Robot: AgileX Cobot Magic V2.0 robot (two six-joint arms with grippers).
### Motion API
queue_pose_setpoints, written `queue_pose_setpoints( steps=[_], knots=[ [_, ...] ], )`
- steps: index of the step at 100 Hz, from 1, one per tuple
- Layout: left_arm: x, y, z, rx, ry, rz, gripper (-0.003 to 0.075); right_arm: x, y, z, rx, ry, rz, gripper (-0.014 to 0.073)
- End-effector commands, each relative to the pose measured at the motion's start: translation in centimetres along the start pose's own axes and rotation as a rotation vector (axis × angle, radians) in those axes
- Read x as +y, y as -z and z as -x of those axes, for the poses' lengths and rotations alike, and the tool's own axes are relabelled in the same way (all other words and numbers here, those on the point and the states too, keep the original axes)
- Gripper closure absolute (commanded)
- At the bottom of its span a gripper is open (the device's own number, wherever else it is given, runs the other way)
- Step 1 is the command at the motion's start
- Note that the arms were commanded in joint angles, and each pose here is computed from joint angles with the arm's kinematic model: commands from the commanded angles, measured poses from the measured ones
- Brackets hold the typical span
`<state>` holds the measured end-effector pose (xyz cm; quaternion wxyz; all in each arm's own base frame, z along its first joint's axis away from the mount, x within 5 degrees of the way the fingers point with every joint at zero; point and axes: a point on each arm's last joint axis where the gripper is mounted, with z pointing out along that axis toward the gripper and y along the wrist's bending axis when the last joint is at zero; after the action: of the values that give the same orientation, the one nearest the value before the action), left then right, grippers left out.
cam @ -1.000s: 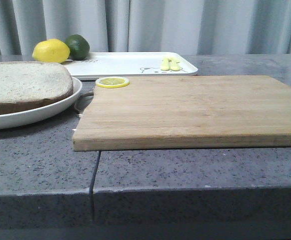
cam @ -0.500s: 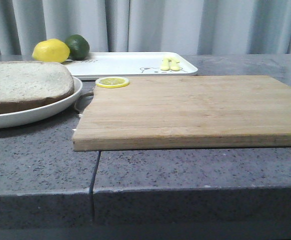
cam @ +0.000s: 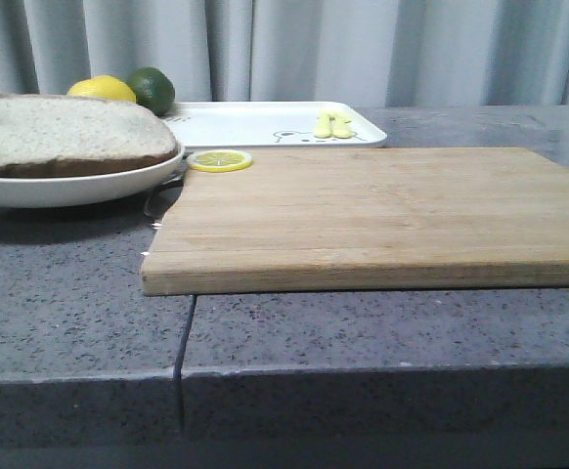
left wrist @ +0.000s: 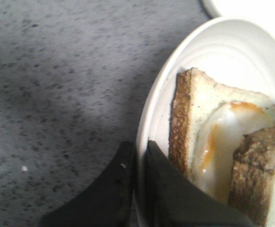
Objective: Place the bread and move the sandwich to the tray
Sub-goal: 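Lift the plate with the left gripper and carry it over the tray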
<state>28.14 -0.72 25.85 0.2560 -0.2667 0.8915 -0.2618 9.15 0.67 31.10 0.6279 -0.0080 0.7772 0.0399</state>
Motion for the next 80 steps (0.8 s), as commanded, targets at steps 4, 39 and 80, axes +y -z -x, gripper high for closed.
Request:
queue_pose_setpoints(
  steps=[4,39,80],
  knots=[
    [-2.7,2.7,1.1,-0.093,0.015,-0.127,0.0739,0.0,0.3,1.6,-0.101,0.008,-0.009,0.0260],
    [-7.2,5.8,4.7,-0.196,-0.038,-0.261,0.0739,0.0,0.3,1.6,-0.101,0.008,-0.009,0.0260],
    [-13.1,1.7,9.2,-0.075,-0.138,-0.365,0.0739,0.0,0.3,1.6,-0.101,0.008,-0.009,0.0260]
  ],
)
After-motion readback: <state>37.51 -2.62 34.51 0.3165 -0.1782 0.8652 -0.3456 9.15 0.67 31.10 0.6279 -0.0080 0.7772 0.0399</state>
